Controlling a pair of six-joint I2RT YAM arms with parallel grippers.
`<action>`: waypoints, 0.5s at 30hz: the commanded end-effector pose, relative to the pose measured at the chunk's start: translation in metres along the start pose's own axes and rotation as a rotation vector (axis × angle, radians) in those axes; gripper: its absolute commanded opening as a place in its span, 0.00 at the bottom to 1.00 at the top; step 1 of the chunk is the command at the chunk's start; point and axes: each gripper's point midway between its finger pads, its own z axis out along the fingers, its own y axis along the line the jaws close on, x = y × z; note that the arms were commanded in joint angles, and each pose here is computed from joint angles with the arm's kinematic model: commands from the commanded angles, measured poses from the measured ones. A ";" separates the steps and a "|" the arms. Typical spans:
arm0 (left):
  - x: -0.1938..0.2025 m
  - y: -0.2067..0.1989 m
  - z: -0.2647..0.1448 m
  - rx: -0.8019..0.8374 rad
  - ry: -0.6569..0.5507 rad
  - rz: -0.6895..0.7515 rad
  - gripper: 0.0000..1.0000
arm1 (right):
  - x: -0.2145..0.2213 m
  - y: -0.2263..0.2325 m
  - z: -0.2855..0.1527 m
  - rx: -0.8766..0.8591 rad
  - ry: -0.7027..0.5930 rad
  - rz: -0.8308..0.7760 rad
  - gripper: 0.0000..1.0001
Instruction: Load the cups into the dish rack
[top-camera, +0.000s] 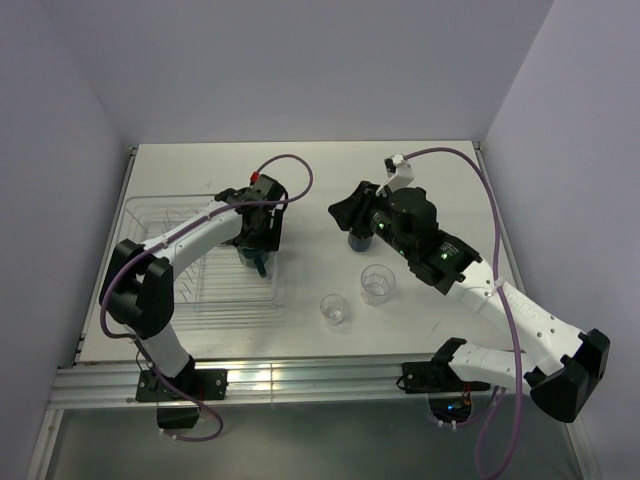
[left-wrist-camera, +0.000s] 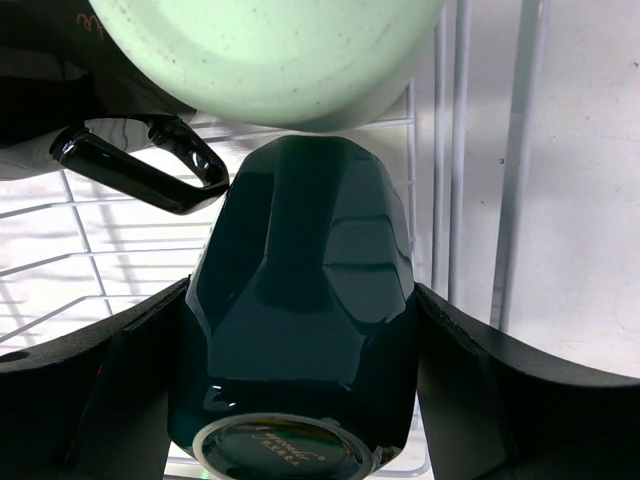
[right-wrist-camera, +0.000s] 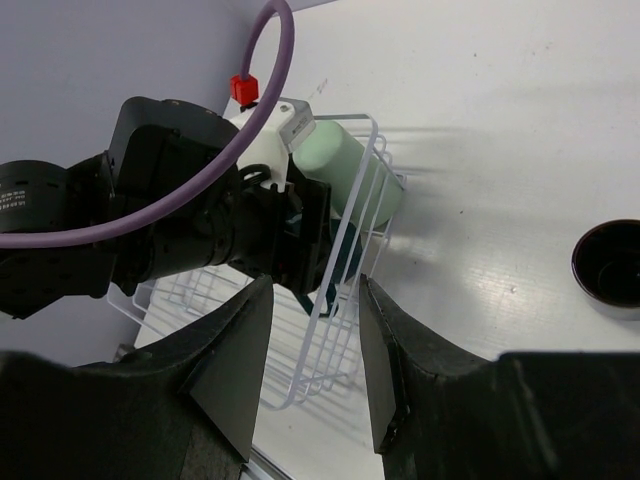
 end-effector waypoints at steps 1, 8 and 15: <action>-0.026 -0.004 -0.006 0.001 -0.088 -0.044 0.19 | -0.017 0.011 -0.001 -0.022 -0.041 -0.005 0.47; -0.026 -0.002 -0.004 -0.015 -0.091 -0.050 0.55 | -0.016 0.012 0.001 -0.024 -0.033 -0.004 0.47; -0.023 -0.003 -0.002 -0.010 -0.085 -0.047 0.67 | -0.015 0.012 0.001 -0.023 -0.030 -0.005 0.47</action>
